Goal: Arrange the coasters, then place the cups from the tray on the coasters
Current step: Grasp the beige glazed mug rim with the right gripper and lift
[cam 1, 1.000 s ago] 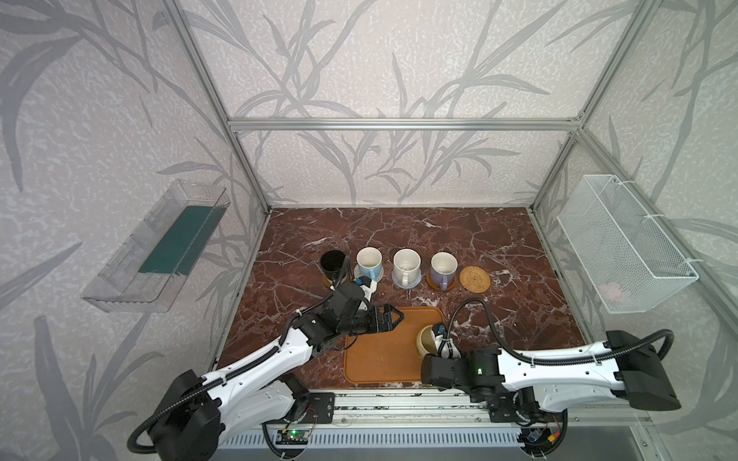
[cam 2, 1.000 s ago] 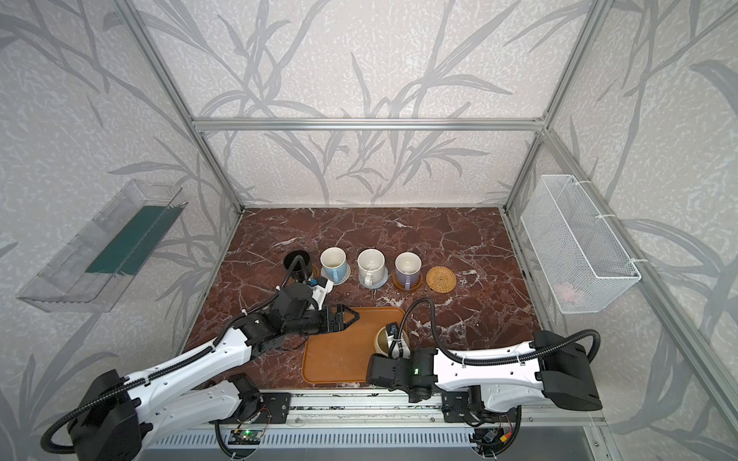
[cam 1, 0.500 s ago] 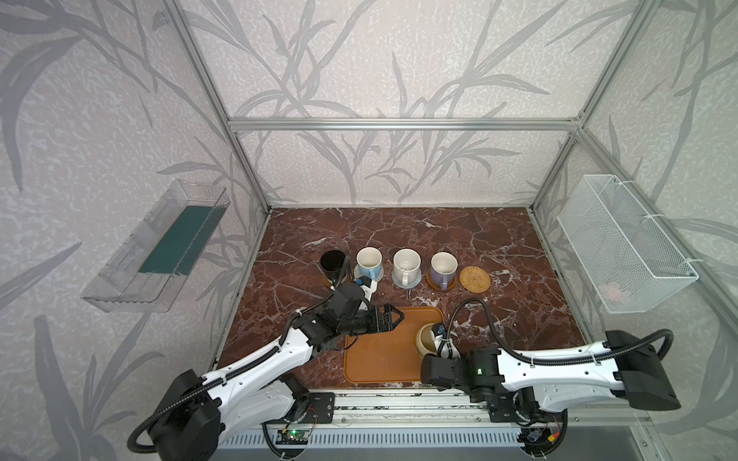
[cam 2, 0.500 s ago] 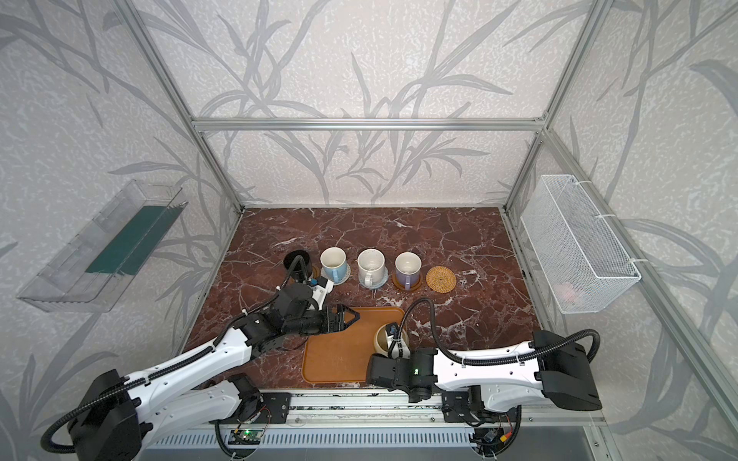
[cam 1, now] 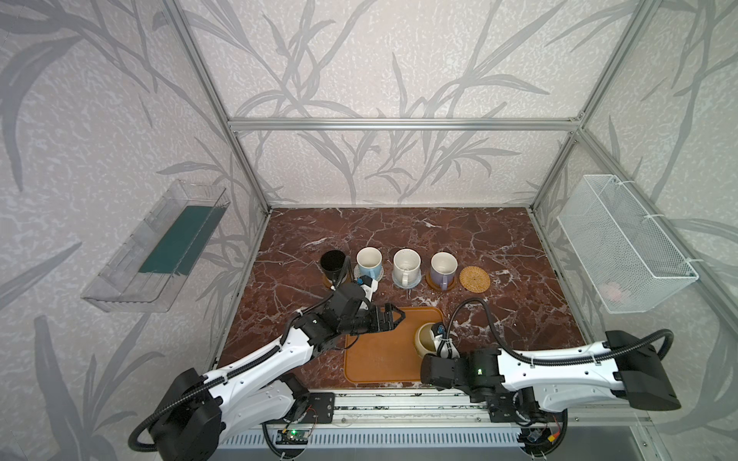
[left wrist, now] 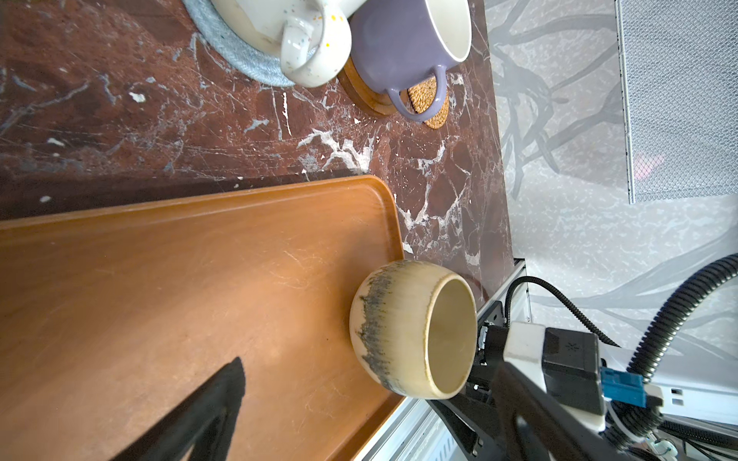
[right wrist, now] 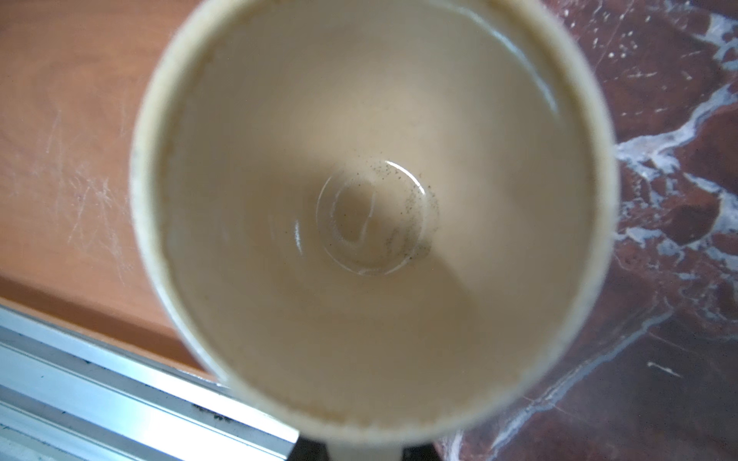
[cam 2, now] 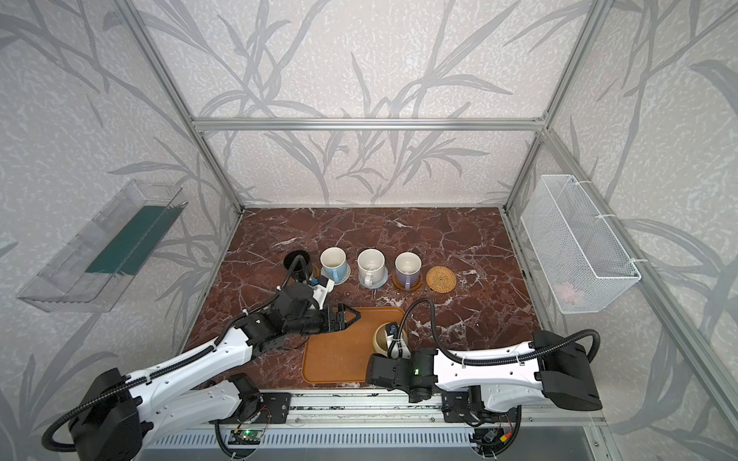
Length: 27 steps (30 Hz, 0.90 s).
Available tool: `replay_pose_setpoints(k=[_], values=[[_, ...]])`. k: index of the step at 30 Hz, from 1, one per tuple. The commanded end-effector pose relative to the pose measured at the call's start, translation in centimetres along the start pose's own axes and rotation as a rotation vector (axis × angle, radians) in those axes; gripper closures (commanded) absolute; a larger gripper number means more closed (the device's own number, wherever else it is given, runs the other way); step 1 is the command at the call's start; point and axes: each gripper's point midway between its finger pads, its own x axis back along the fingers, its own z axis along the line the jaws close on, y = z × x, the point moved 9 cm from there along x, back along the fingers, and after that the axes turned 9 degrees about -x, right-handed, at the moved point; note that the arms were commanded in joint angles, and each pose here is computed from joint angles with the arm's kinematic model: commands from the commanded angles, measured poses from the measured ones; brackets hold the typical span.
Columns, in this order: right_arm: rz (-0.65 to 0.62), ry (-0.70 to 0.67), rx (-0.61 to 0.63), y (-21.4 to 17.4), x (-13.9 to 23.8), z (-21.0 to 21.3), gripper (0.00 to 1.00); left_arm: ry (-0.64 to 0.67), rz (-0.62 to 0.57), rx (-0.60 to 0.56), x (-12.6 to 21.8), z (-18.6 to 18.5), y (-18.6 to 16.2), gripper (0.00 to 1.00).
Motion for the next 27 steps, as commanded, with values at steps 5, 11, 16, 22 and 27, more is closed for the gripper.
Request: replay_pose_setpoints(k=[5, 11, 16, 22, 27], values=[[-0.076, 0.036, 0.003, 1.1, 1.2, 0.5, 1.00, -0.023, -0.010, 0.002, 0.0, -0.3, 0.1, 0.01], [-0.109, 0.053, -0.004, 1.5, 1.8, 0.4, 1.00, -0.038, -0.021, 0.002, 0.2, -0.6, 0.3, 0.01], [-0.132, 0.063, -0.009, 1.8, 2.3, 0.2, 1.00, -0.054, -0.031, 0.005, 0.3, -0.7, 0.3, 0.01], [-0.157, 0.063, -0.003, 2.2, 2.9, -0.1, 1.00, -0.088, -0.046, 0.009, 0.4, -1.1, 0.5, 0.01], [-0.180, 0.067, 0.001, 2.7, 3.7, -0.4, 1.00, -0.118, -0.066, 0.007, 0.6, -1.5, 0.8, 0.01]])
